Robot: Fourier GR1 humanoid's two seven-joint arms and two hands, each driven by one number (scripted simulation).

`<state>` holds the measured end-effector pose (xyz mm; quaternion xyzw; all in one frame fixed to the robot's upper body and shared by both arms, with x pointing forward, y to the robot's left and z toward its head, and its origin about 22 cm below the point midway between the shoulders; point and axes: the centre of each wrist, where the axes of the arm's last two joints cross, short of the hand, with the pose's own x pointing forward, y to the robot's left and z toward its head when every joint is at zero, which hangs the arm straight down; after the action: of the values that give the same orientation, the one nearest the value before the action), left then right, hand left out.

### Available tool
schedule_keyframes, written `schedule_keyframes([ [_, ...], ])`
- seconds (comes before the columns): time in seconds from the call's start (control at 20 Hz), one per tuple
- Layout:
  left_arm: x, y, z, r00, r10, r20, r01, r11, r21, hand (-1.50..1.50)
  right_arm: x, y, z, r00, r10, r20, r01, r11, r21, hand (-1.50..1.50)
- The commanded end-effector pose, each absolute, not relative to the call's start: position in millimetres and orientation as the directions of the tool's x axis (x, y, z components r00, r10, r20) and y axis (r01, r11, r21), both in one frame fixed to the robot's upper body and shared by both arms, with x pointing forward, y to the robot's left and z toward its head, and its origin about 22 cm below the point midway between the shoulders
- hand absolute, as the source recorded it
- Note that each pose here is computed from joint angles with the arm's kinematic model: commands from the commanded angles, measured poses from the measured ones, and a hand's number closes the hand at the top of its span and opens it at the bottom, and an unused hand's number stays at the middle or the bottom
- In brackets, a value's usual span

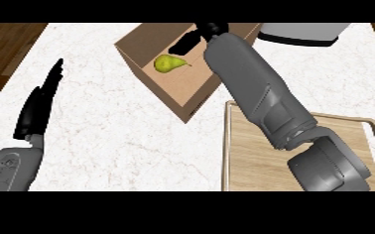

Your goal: Pick the pear from the tray and place it in the cardboard box

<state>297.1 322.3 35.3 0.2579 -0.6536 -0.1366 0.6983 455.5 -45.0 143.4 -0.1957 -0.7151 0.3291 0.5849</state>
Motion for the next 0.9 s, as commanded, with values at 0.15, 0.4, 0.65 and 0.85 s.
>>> schedule_keyframes([
  [0.15, 291.4, 331.3, 25.8, 0.139, -0.515, 0.846, -0.156, 0.832, 0.532, 0.00, 456.4, -47.0, 150.1, -0.330, 0.495, 0.804, 0.008, 0.853, -0.522, -1.50],
  [0.4, 284.3, 337.6, 25.2, 0.146, -0.520, 0.841, -0.157, 0.828, 0.539, 0.00, 463.3, -71.7, 149.9, -0.330, 0.364, 0.871, 0.032, 0.927, -0.375, -1.50],
  [0.65, 281.2, 335.5, 23.6, 0.147, -0.499, 0.854, -0.186, 0.834, 0.520, 0.00, 475.1, -135.8, 147.4, -0.315, 0.300, 0.901, 0.040, 0.952, -0.303, -1.50],
  [0.85, 289.1, 343.8, 19.4, 0.164, -0.514, 0.842, -0.199, 0.819, 0.539, 0.00, 480.2, -176.7, 157.7, -0.296, 0.320, 0.900, 0.057, 0.946, -0.318, -1.50],
])
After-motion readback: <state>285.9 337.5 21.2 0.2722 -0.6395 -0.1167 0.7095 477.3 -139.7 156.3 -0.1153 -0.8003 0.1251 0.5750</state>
